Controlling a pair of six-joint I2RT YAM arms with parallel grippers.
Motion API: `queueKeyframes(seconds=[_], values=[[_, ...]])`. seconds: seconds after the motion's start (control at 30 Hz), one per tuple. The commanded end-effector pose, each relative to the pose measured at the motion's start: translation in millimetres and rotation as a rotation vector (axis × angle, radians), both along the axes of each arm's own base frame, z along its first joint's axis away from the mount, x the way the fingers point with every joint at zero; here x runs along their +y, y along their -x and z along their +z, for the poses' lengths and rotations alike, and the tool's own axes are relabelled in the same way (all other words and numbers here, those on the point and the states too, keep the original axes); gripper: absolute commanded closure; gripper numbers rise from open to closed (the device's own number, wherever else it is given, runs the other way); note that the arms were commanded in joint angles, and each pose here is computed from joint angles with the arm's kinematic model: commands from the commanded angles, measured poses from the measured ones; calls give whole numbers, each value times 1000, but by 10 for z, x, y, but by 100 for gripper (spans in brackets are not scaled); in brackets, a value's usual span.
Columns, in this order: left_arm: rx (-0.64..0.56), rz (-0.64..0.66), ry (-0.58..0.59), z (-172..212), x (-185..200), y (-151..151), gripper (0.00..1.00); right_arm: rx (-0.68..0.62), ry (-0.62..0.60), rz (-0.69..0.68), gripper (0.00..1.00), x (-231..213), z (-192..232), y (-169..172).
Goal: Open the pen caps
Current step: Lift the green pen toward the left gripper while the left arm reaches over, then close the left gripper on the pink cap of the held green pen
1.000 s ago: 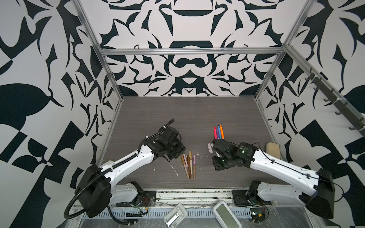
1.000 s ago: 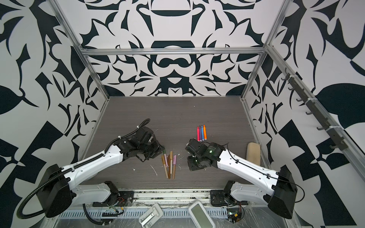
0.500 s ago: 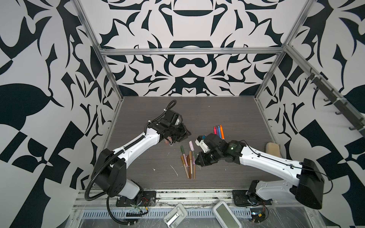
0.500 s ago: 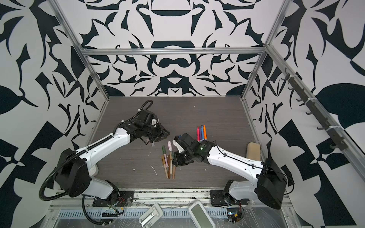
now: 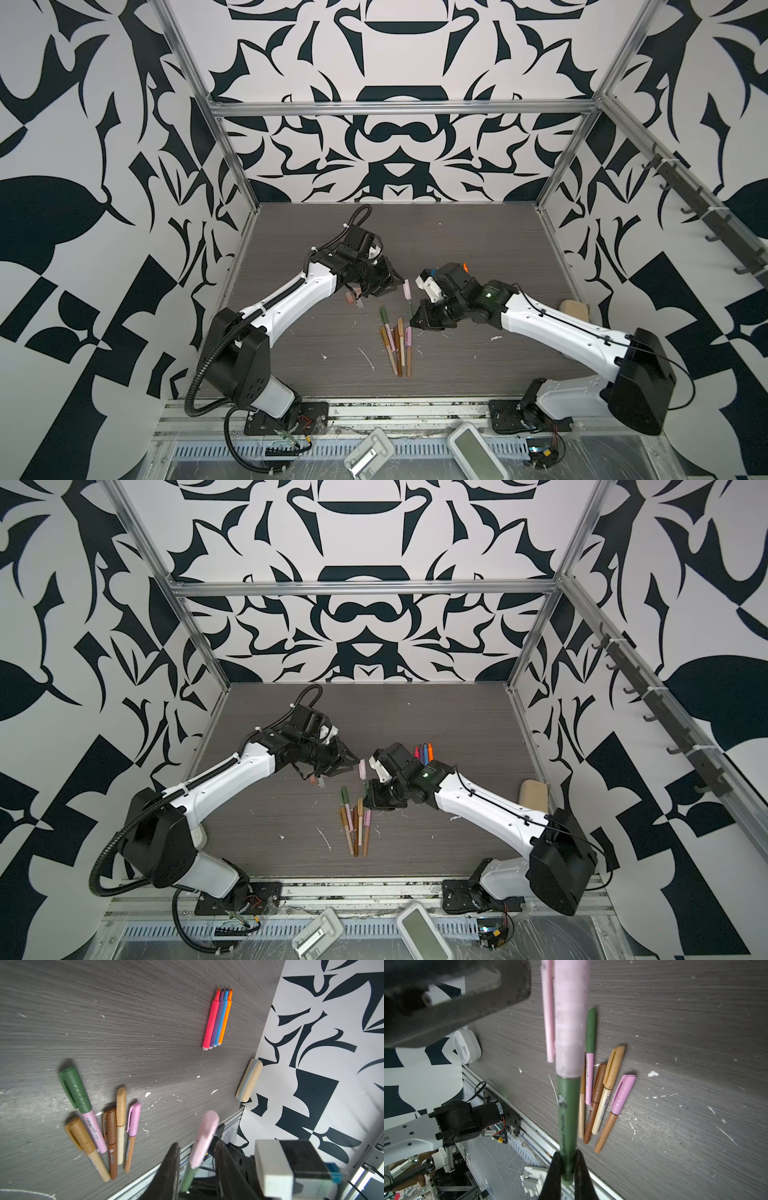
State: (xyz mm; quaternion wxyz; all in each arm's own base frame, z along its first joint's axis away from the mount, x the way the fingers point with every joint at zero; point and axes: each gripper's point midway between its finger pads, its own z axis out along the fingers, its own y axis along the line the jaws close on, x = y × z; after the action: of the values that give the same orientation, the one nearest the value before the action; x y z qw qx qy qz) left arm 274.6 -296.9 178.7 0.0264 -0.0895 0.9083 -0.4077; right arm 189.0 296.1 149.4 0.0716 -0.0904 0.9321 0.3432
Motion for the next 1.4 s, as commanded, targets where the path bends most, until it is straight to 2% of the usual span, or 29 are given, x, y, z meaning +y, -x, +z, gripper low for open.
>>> queueKeyframes(seconds=[0.0,1.37], values=[[14,-31,5,21,-25,31,68,-11,-55,25,100,121,185,-32],[53,-49,11,-176,37,6,68,-41,-118,29,100,240,354,-105]])
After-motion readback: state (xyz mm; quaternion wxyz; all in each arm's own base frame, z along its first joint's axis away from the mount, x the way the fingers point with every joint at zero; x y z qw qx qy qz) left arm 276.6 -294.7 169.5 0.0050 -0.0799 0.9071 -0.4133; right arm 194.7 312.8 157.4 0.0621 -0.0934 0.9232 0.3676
